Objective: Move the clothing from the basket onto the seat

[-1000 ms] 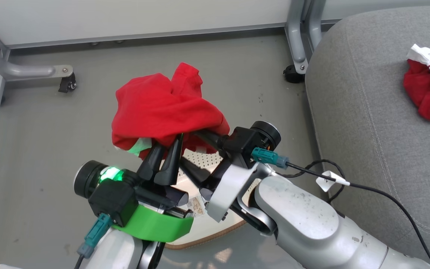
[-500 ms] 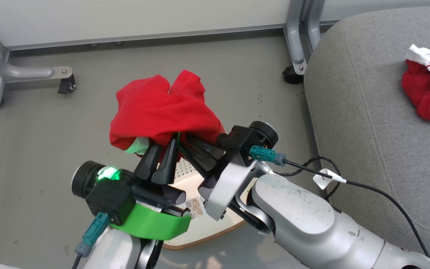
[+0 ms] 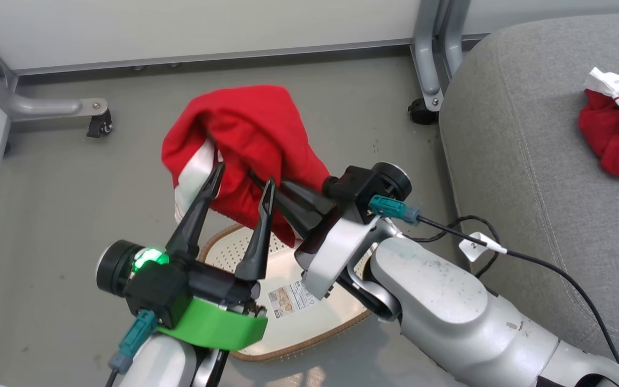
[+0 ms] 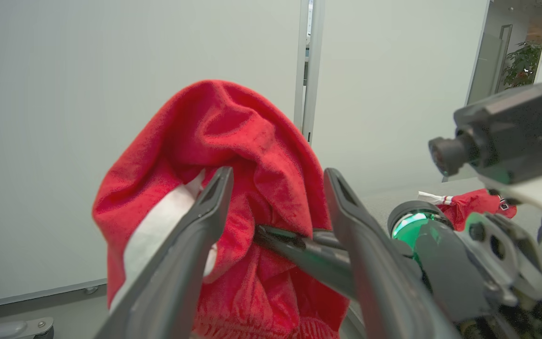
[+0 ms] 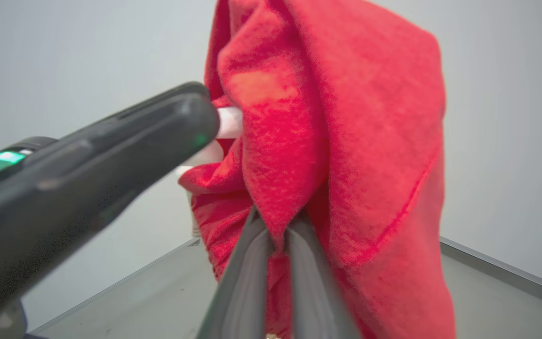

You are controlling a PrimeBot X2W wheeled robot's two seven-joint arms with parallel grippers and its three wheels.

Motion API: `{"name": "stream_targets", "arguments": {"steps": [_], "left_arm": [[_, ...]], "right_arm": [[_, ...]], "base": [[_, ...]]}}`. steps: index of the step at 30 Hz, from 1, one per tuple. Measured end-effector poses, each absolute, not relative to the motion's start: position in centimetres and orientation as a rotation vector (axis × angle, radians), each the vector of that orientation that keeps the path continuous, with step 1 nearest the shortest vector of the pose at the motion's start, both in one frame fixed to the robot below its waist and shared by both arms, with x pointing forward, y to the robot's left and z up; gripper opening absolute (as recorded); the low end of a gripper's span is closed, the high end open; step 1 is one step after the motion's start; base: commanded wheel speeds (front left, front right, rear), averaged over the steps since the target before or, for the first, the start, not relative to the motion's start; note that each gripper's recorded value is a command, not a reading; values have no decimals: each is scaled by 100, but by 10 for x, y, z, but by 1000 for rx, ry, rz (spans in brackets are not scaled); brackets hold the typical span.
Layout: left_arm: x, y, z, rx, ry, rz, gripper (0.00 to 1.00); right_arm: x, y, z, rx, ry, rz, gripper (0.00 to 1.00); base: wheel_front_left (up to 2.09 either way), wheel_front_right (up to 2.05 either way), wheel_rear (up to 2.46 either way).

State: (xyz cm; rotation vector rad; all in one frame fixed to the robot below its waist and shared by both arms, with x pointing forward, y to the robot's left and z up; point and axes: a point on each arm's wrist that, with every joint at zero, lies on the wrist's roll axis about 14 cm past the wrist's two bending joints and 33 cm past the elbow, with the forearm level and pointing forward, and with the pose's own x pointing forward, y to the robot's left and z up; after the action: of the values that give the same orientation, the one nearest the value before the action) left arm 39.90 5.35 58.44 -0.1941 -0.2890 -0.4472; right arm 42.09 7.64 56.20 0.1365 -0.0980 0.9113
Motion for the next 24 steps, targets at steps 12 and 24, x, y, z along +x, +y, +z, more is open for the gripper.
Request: {"name": "stream_targets", "arguments": {"steps": [12, 24], "left_arm": [[368, 47, 532, -121, -78, -519, 100], [359, 37, 502, -98, 22, -556, 100]], "right_arm": [[429, 58, 558, 115, -99, 850, 0], [427, 33, 531, 132, -26, 774, 0]], "base": [[0, 0, 0], [0, 0, 0]]}}
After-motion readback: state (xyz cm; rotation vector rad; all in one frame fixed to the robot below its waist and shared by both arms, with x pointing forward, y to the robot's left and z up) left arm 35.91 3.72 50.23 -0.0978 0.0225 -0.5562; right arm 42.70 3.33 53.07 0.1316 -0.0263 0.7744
